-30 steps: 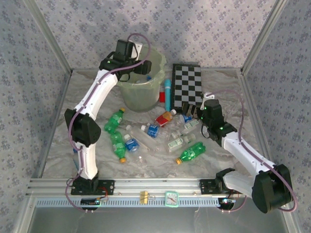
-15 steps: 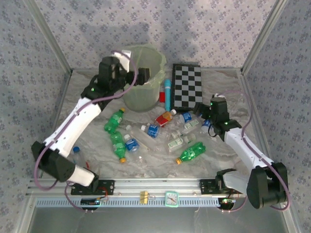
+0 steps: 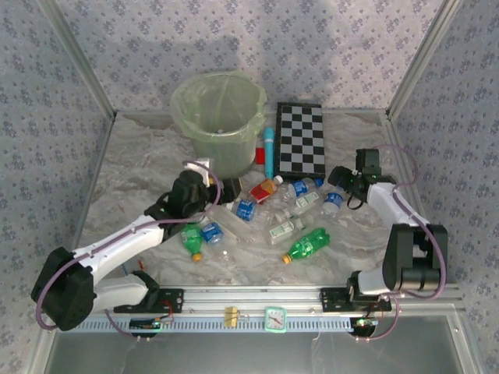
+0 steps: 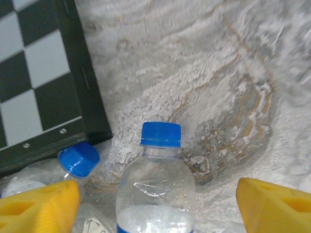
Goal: Put the plastic bottles in the bin
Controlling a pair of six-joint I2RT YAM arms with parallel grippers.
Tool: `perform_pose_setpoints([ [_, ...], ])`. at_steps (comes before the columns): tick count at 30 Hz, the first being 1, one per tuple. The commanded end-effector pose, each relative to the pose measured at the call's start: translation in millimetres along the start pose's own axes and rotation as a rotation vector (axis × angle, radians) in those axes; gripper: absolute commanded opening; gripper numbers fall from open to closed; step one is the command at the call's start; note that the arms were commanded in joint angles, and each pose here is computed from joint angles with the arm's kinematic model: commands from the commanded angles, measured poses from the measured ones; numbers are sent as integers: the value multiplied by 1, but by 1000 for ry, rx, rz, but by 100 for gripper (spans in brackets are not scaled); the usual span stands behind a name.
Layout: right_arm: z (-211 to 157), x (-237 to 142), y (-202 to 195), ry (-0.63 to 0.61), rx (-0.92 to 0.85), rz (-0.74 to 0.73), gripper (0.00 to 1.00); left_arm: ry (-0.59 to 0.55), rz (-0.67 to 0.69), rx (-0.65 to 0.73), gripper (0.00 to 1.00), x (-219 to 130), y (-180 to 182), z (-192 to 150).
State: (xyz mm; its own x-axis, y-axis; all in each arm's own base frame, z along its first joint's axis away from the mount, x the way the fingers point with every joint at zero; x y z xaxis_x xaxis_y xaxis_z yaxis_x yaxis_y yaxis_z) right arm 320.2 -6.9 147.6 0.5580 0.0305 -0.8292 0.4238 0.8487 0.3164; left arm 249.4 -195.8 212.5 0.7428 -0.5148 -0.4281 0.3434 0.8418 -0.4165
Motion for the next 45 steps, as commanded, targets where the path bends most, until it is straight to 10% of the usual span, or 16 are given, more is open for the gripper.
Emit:
perform_pose_setpoints([
  [1, 1, 10, 7, 82, 34, 47, 84, -128, -13, -49, 100, -2, -8, 18],
  [18, -16, 54, -6, 175, 151, -25, 76, -86, 88, -18, 100, 12, 7, 1],
  [26, -14, 48, -6, 139, 153, -14, 58, -84, 94, -27, 100, 11, 9, -1],
  [45, 17, -79, 121, -170, -96, 511, 47, -153, -231, 65, 100, 5, -45, 43],
])
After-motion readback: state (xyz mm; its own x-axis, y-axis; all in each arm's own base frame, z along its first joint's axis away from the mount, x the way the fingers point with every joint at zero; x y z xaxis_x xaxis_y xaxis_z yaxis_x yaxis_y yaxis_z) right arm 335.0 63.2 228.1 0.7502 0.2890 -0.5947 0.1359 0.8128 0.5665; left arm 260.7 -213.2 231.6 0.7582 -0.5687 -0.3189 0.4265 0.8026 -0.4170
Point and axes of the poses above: each hand's point on the last joint's axis, 136 mm out from that joint toward the fingers, its own x axis out along the fingers, its own y axis along the line the jaws close on, z = x × y, the point moved 7 cm from there along -x, back along the fingers, and after that the axes turned 5 degrees about x, right-handed, at the moved point
